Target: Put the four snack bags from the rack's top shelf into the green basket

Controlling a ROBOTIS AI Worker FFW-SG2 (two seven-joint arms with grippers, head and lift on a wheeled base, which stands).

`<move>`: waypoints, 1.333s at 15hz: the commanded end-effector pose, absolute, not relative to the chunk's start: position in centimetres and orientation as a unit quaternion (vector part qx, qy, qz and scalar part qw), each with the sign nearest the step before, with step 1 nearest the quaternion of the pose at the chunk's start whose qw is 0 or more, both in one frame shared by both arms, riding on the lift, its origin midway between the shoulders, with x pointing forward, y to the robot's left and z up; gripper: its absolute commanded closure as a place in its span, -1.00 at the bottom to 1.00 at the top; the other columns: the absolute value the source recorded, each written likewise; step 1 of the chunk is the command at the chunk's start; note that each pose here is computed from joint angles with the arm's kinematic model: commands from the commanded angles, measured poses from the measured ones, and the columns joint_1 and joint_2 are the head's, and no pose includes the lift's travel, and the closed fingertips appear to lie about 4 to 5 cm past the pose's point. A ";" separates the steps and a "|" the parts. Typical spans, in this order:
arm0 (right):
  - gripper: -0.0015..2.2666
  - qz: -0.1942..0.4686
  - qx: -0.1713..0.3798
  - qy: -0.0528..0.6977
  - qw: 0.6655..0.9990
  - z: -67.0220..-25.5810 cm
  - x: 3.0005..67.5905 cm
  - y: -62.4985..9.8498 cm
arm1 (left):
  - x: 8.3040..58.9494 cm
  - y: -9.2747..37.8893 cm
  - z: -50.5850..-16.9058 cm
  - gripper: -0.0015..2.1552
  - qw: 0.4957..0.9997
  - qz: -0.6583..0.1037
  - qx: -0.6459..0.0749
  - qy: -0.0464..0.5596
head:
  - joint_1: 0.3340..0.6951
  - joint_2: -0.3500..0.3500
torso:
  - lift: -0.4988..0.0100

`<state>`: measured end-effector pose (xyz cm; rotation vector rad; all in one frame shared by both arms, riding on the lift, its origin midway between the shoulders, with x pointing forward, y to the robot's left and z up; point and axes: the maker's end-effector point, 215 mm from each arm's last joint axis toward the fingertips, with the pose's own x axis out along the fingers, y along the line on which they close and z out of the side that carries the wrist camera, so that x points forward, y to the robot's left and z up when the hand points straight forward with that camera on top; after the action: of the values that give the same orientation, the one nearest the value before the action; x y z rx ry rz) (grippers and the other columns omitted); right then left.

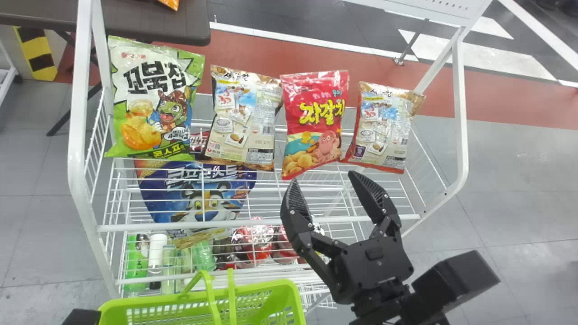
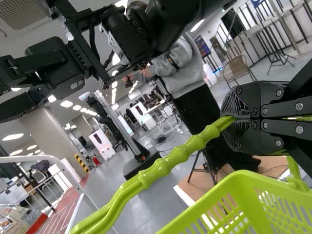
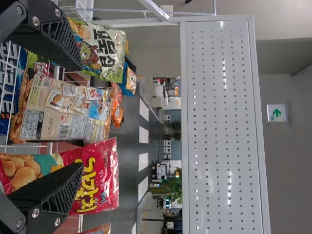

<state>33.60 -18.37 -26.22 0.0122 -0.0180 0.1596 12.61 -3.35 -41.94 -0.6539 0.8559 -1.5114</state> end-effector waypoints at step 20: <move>-0.89 0.177 0.018 0.033 0.984 -34.4 45.5 -8.9 | 13.0 -3.4 -42.2 0.47 0.590 -0.654 -0.287 0.376 | 1.00 -1.00 | 0.96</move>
<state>42.88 -11.05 -32.69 0.0263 0.0297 0.3201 12.97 -3.43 -42.24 -0.6670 0.8749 -1.5217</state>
